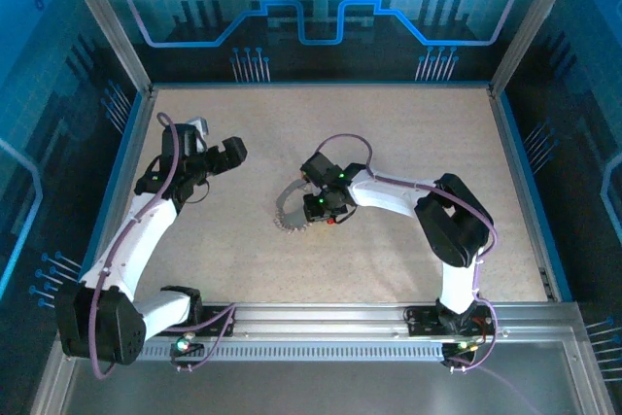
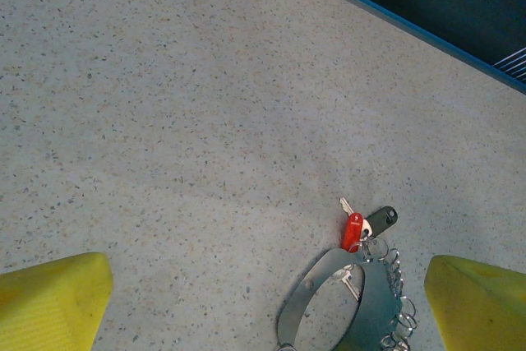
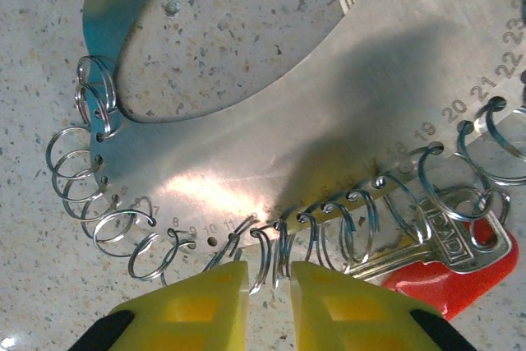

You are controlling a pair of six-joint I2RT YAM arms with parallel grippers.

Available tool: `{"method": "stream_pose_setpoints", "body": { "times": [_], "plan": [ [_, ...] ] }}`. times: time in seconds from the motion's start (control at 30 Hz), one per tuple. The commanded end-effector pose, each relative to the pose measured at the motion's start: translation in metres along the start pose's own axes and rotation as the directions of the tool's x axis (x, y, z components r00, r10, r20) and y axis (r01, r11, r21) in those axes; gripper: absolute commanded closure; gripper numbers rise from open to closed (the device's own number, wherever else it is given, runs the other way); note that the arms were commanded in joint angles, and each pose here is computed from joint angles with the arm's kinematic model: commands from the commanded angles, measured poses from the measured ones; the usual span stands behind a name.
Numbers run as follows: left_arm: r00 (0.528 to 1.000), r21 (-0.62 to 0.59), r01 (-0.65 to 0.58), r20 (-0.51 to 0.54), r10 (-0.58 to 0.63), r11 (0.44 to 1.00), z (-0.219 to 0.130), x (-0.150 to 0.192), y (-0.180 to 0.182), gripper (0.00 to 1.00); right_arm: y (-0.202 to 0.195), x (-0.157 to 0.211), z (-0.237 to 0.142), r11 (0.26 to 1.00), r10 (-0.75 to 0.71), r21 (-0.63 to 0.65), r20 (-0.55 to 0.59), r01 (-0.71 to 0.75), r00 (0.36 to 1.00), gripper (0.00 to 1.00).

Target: Put the keys on the keyring

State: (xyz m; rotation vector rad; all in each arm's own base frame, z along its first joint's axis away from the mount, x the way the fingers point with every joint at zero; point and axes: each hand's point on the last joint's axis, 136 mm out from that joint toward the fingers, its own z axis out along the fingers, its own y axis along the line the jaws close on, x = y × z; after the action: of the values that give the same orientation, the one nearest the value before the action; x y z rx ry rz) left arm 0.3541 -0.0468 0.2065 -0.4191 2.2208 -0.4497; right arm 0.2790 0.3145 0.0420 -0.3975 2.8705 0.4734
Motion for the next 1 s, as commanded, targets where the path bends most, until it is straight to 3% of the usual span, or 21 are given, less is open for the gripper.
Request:
{"method": "stream_pose_setpoints", "body": {
  "times": [0.0,0.97],
  "plan": [
    [1.0,-0.025,-0.002,-0.005,0.001,1.0,0.0,0.004,0.008,0.01,-0.006,0.0,0.007,1.0,0.004,0.017,-0.03,-0.003,1.0,0.79],
    [1.0,-0.011,0.002,-0.022,-0.002,1.0,0.0,0.005,0.005,0.01,0.008,-0.007,0.012,0.997,-0.059,0.047,-0.029,0.06,0.998,0.8]
  ]
}}
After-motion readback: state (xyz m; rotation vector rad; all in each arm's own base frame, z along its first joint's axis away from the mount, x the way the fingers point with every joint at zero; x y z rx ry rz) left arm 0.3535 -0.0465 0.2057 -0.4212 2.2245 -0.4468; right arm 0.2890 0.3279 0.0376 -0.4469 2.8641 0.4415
